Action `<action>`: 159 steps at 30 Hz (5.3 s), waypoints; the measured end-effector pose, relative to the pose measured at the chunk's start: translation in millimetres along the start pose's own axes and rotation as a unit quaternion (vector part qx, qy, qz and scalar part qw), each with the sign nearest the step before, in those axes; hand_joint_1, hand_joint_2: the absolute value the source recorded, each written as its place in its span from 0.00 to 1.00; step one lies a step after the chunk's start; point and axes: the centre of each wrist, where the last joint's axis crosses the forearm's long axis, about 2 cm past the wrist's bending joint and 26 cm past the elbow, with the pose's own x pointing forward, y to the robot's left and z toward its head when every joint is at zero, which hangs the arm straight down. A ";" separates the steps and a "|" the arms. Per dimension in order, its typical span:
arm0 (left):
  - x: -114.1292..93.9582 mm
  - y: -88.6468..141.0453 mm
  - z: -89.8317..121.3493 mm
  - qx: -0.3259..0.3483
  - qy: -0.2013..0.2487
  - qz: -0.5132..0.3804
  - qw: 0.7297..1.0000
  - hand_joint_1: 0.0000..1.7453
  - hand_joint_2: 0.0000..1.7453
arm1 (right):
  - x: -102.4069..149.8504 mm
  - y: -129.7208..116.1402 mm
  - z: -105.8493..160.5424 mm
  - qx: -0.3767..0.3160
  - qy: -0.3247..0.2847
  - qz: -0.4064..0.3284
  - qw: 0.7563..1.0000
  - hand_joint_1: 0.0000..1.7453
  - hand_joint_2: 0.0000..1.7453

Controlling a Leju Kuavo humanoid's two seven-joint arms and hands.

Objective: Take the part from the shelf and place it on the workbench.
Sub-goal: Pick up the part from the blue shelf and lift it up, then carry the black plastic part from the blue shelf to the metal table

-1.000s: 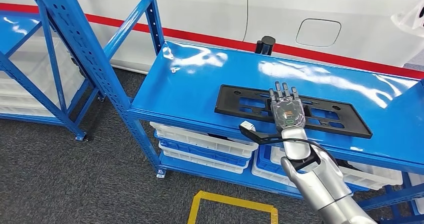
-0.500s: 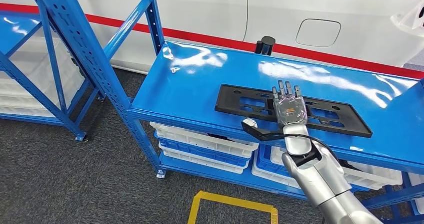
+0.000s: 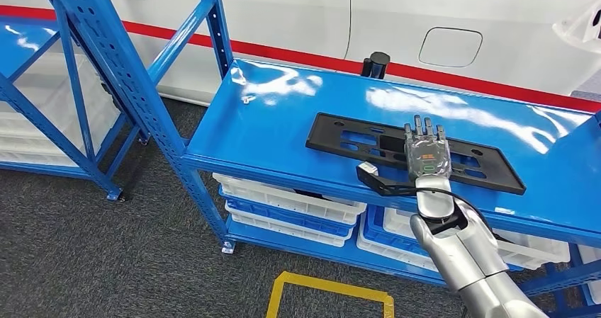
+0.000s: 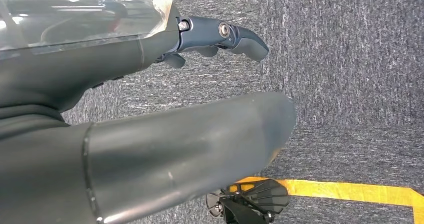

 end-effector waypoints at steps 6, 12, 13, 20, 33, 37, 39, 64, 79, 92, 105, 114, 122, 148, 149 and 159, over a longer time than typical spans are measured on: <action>2.0 -0.1 -1.0 0.002 -0.003 -0.002 1.000 0.00 0.00 | -10.2 8.7 1.6 0.027 0.011 0.004 1.000 0.91 1.00; 3.2 -0.2 -1.4 0.005 -0.008 -0.002 1.000 0.00 0.00 | -15.3 14.1 3.3 0.039 0.011 0.007 0.999 0.94 1.00; 3.3 -0.3 -1.4 0.005 -0.009 -0.002 1.000 0.00 0.00 | -16.0 14.7 3.4 0.041 0.012 0.007 0.999 0.94 1.00; 4.0 -0.8 -1.6 0.005 -0.012 -0.002 1.000 0.00 0.00 | -18.3 15.4 3.1 0.044 0.012 0.005 0.999 0.89 1.00; 4.4 -1.3 -1.7 -0.004 -0.014 -0.002 1.000 0.00 0.00 | -17.5 17.3 5.5 0.033 0.001 -0.013 0.999 1.00 1.00; 4.2 -1.8 -1.7 -0.022 -0.010 0.001 1.000 0.00 0.00 | -14.9 17.9 9.9 0.014 -0.007 -0.027 1.000 1.00 1.00; 4.1 -1.9 -1.7 -0.026 -0.008 0.003 1.000 0.00 0.50 | -13.1 17.5 11.5 0.011 -0.010 -0.031 0.999 1.00 1.00; 3.0 -1.6 -1.0 -0.018 0.011 -0.018 1.000 0.00 1.00 | -2.1 -36.7 50.2 -0.266 -0.133 -0.260 0.919 1.00 1.00; 2.1 -1.3 -0.7 -0.019 0.024 -0.018 0.999 0.00 1.00 | -8.1 -58.2 87.8 -0.231 -0.295 -0.658 0.653 1.00 1.00; -7.0 1.4 2.9 -0.017 0.015 -0.016 1.000 0.00 1.00 | -10.8 -82.5 136.4 -0.172 -0.445 -0.765 0.433 1.00 1.00; -9.5 2.5 3.7 -0.012 0.021 -0.008 1.000 0.00 1.00 | -5.8 -70.4 148.3 -0.126 -0.450 -0.776 0.423 1.00 1.00; -9.4 1.2 4.2 -0.013 0.022 -0.006 1.000 0.00 1.00 | -3.7 -66.3 152.0 -0.115 -0.450 -0.779 0.421 1.00 1.00; -7.6 0.9 3.4 -0.013 0.020 -0.005 1.000 0.00 1.00 | -3.9 -66.8 151.4 -0.116 -0.451 -0.778 0.422 1.00 1.00; -8.6 0.1 4.1 -0.013 0.025 0.000 1.000 0.00 1.00 | -0.3 -64.6 148.0 -0.112 -0.449 -0.765 0.448 1.00 1.00; -8.3 -0.1 4.1 -0.013 0.025 0.000 1.000 0.00 1.00 | -0.3 -64.6 148.0 -0.112 -0.450 -0.764 0.449 1.00 1.00; -8.2 -1.4 4.5 -0.012 0.025 0.001 1.000 0.00 1.00 | 1.3 -58.5 149.0 -0.108 -0.444 -0.759 0.464 1.00 1.00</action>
